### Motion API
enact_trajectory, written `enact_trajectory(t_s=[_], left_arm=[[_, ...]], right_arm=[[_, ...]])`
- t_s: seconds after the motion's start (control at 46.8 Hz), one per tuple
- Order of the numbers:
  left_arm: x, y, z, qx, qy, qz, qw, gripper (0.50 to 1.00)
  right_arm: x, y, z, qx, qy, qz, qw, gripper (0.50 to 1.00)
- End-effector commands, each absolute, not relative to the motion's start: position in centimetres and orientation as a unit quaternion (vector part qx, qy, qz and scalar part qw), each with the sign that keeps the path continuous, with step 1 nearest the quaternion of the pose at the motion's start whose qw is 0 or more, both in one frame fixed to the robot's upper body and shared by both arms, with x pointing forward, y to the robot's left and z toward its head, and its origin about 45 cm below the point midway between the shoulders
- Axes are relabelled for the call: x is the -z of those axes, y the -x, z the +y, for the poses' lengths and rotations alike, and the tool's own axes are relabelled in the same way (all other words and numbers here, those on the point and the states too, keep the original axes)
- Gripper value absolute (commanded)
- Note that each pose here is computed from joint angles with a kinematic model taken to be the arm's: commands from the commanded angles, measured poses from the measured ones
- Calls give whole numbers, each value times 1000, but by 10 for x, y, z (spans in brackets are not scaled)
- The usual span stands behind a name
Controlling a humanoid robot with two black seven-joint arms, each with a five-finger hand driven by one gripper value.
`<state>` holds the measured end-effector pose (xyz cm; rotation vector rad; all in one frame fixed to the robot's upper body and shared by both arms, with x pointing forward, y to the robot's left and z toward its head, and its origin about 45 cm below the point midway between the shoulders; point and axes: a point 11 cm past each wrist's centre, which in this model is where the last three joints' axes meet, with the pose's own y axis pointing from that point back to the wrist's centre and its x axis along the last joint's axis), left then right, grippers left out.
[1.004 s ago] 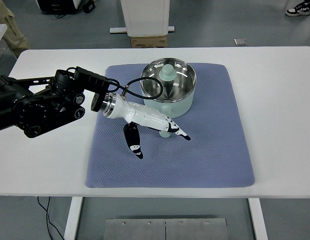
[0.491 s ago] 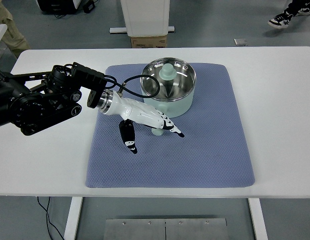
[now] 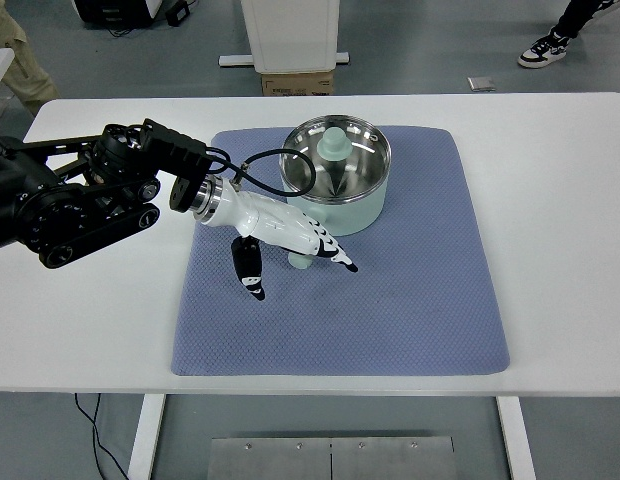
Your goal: Rotate green pot handle
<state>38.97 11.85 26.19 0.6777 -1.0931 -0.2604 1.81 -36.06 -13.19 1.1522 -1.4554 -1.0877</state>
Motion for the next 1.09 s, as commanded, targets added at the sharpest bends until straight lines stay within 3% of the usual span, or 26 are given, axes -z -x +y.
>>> enact_trajectory(t_s=[0.0,1.068], left_arm=[[-260,-390,120,128,-321,-514,785,1000],[-262,-408,142,141,-368,-579,714,1000]], right_arm=[[132,-18,-361,445,-472,-595,475,1000],[132,-18,-361,445,-472,-595,475,1000]])
